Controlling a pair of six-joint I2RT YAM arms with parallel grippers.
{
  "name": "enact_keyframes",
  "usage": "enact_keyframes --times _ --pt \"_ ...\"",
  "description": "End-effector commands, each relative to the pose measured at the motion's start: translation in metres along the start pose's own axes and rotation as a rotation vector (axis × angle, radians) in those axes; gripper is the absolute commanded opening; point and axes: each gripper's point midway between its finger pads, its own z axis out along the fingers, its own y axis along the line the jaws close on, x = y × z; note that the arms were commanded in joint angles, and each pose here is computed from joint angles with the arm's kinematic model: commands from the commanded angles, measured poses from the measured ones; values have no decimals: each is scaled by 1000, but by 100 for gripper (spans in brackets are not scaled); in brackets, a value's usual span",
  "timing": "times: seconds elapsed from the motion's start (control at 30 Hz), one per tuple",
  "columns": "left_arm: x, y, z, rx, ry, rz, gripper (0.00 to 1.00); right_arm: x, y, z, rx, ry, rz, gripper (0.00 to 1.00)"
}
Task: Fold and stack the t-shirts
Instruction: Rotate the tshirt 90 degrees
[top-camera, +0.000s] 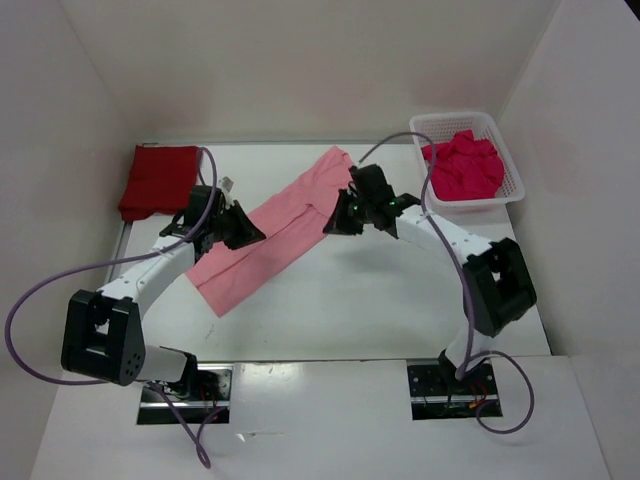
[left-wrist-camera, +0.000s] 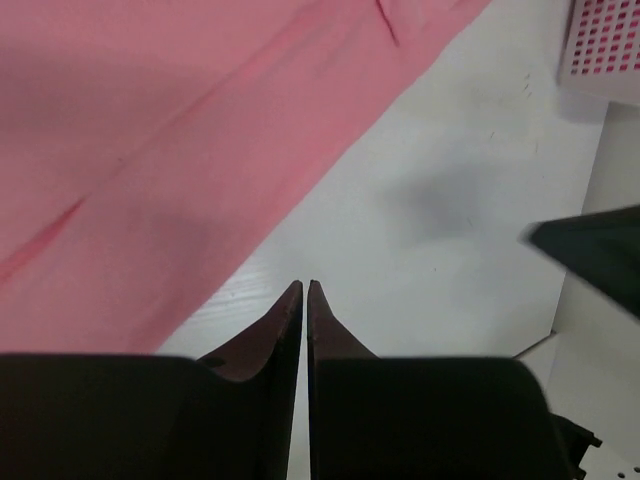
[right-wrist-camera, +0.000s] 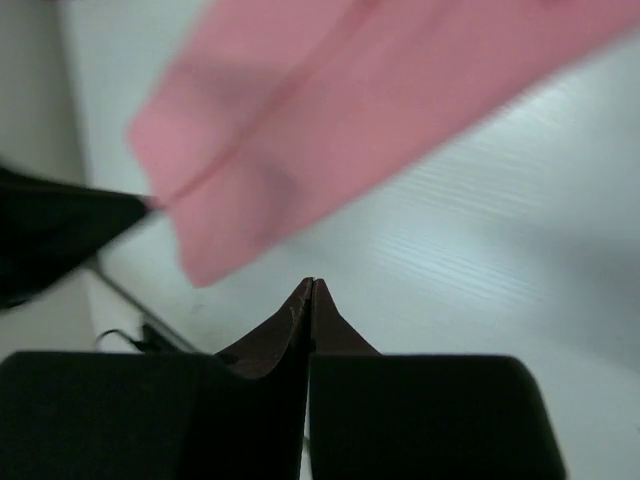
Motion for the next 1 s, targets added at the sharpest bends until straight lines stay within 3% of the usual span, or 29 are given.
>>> enact_keyframes --times 0.0,0.3,0.43,0.57,0.77,0.8,0.9,0.93,0.97 --pt "-27 -3 -6 12 -59 58 10 18 -74 24 170 24 85 0" --pt "-14 -6 -11 56 -34 54 13 -41 -181 62 437 -26 66 0" --pt "-10 -5 -16 61 -40 56 15 -41 -228 84 549 6 94 0" --pt "-5 -5 -15 70 -21 45 16 -52 -239 114 559 32 91 0" --pt "-8 -12 -21 83 -24 58 18 -119 -203 144 469 -11 68 1" --pt "-13 -16 -22 91 -34 63 20 -121 -199 139 471 -8 69 4" --pt "-16 -20 -25 93 -36 74 22 -126 -166 107 432 -65 84 28" --pt "-21 -23 -27 93 -53 89 24 -120 -154 99 411 -84 98 42" --pt "-21 -18 -26 71 -55 100 24 -95 -147 75 381 -58 122 47"
